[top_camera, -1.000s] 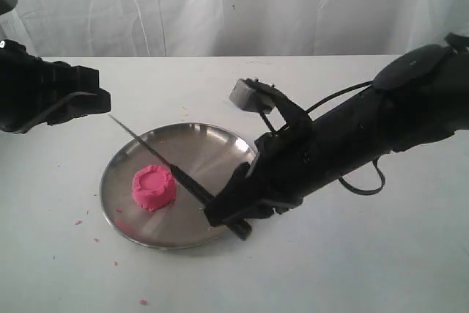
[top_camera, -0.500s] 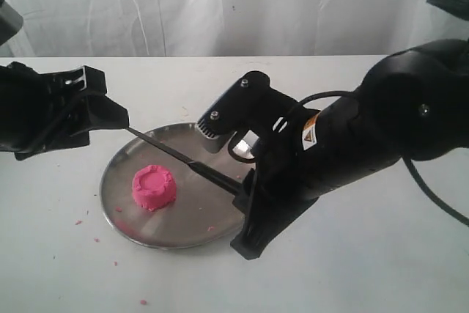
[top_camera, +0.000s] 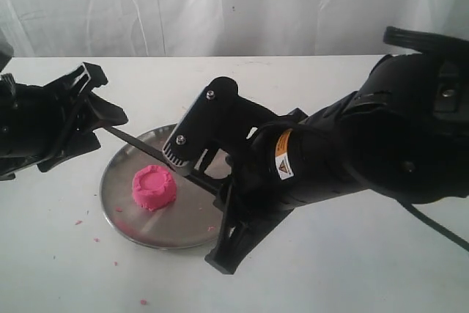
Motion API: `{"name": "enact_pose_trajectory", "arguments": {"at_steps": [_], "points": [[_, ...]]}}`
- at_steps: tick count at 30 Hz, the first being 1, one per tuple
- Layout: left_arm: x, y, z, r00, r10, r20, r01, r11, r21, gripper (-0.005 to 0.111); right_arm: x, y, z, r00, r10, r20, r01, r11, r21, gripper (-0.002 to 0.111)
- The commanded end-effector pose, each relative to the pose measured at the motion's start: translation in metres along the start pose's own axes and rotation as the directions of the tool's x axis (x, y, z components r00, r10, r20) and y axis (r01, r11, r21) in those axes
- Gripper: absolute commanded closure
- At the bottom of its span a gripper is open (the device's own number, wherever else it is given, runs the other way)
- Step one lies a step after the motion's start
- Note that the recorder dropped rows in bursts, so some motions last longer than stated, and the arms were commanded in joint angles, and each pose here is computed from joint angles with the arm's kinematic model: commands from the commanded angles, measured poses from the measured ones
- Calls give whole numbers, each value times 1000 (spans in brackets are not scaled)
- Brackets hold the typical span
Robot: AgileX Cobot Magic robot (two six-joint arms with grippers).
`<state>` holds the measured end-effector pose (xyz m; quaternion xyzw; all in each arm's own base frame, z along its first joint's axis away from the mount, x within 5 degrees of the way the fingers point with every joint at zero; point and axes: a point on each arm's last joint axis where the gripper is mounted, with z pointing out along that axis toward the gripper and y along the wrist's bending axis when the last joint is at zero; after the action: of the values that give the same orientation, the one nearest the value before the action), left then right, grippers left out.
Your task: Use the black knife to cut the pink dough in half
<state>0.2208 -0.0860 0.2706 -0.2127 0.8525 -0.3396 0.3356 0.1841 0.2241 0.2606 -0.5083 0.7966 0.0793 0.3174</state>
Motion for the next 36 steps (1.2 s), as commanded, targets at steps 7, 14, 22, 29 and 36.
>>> {"name": "enact_pose_trajectory", "arguments": {"at_steps": [7,14,22,29,36], "points": [[3,7,15,995,-92,-33,91,995,-29,57,-2,-4,-3,999,-33,15,32,998,62,108],[1,7,17,990,-141,-15,141,990,-22,81,-1,-4,-2,999,-37,8,36,997,64,108],[-1,6,18,978,-209,16,209,978,-5,64,-1,-4,-2,999,-46,7,45,997,64,108],[5,2,29,974,-219,56,220,976,-9,61,-4,-5,-2,998,-56,30,54,996,71,108],[13,-6,36,978,-184,94,184,983,5,61,-1,-7,-2,997,-74,1,74,993,89,108]]}}
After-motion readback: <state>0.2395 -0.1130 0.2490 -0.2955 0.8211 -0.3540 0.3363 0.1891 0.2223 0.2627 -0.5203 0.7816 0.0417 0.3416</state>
